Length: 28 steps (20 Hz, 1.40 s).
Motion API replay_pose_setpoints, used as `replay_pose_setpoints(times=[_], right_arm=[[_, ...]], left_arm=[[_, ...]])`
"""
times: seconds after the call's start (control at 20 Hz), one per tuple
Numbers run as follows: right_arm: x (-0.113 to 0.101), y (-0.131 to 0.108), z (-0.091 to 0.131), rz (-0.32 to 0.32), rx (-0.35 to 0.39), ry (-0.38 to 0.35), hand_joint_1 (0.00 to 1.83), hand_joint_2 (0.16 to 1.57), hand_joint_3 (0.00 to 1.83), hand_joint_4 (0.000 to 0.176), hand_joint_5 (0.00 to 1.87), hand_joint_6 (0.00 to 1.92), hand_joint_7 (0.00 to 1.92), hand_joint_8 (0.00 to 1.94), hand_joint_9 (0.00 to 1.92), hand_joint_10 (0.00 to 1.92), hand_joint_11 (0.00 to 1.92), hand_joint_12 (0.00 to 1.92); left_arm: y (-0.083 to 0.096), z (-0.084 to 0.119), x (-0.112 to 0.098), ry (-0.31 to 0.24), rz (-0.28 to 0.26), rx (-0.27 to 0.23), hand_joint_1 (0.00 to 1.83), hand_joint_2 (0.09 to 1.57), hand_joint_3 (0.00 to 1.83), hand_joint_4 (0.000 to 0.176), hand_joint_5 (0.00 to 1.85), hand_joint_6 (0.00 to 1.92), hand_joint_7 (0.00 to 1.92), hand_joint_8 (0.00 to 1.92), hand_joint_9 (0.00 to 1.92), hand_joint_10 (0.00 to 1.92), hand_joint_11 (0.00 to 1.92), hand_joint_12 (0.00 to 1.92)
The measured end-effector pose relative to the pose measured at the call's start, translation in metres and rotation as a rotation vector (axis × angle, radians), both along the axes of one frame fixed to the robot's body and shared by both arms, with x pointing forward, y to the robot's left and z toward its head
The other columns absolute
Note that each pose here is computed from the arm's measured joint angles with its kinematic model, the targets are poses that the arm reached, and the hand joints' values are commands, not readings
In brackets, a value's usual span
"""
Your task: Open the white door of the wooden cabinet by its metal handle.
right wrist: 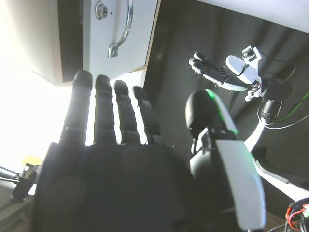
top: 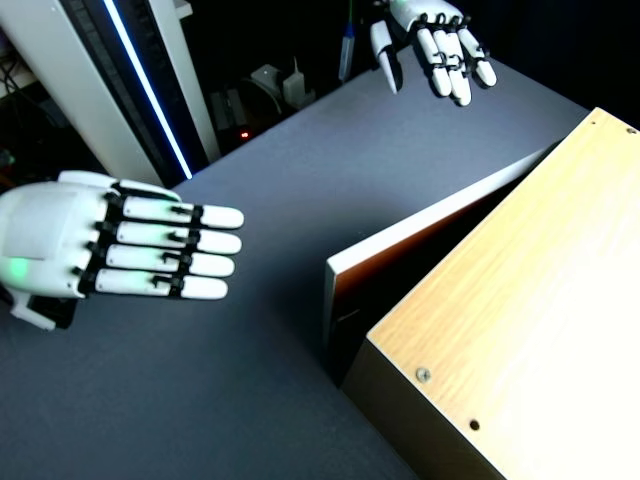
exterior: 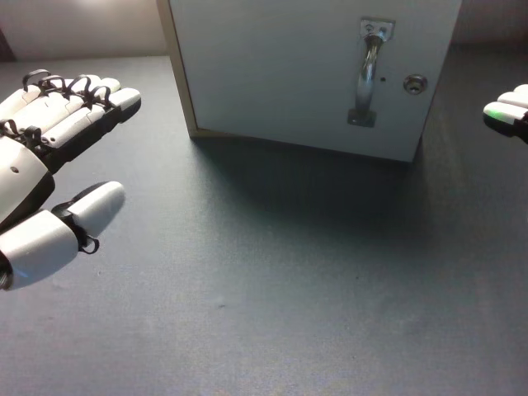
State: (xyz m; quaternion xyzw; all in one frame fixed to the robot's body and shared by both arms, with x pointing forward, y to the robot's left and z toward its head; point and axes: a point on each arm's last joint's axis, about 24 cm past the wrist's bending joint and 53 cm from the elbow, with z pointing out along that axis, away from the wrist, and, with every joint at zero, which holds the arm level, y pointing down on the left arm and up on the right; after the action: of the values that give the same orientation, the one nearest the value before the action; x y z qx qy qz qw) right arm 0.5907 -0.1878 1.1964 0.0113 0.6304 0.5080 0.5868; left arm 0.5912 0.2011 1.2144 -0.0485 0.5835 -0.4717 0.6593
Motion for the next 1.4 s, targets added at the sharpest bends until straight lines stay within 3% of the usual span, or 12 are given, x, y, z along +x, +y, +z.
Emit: replay_pose_setpoints(times=[0.3, 0.7, 0.9, 1.1, 1.4], right_arm=[[0.003, -0.003, -0.001, -0.005, -0.001, -0.004, 0.06, 1.41, 0.01, 0.000, 0.16, 0.00, 0.13, 0.00, 0.10, 0.00, 0.11, 0.07], [0.046, -0.040, -0.006, -0.136, -0.037, 0.011, 0.00, 1.43, 0.01, 0.000, 0.00, 0.00, 0.00, 0.00, 0.00, 0.00, 0.00, 0.00], [0.066, -0.029, -0.002, -0.132, -0.037, 0.001, 0.00, 1.40, 0.00, 0.000, 0.00, 0.00, 0.00, 0.00, 0.00, 0.00, 0.00, 0.00], [0.079, -0.010, -0.003, -0.112, -0.071, -0.008, 0.00, 1.37, 0.00, 0.000, 0.00, 0.00, 0.00, 0.00, 0.00, 0.00, 0.00, 0.00], [0.096, -0.012, -0.008, -0.139, -0.090, 0.015, 0.00, 1.36, 0.00, 0.000, 0.00, 0.00, 0.00, 0.00, 0.00, 0.00, 0.00, 0.00]], left_arm=[[0.000, 0.000, 0.000, 0.001, 0.000, 0.001, 0.04, 1.57, 0.03, 0.000, 0.15, 0.00, 0.13, 0.00, 0.10, 0.00, 0.00, 0.29], [-0.002, -0.007, 0.002, 0.022, -0.007, -0.010, 0.00, 1.57, 0.01, 0.000, 0.07, 0.00, 0.05, 0.00, 0.02, 0.00, 0.00, 0.11], [-0.002, -0.009, 0.003, 0.026, -0.008, -0.006, 0.00, 1.54, 0.00, 0.000, 0.07, 0.00, 0.04, 0.00, 0.00, 0.00, 0.00, 0.00], [-0.003, -0.010, 0.004, 0.028, -0.010, -0.008, 0.00, 1.55, 0.00, 0.000, 0.08, 0.00, 0.07, 0.01, 0.03, 0.01, 0.04, 0.02], [-0.003, -0.011, 0.004, 0.032, -0.013, -0.010, 0.00, 1.56, 0.00, 0.000, 0.09, 0.00, 0.07, 0.00, 0.04, 0.01, 0.04, 0.03]])
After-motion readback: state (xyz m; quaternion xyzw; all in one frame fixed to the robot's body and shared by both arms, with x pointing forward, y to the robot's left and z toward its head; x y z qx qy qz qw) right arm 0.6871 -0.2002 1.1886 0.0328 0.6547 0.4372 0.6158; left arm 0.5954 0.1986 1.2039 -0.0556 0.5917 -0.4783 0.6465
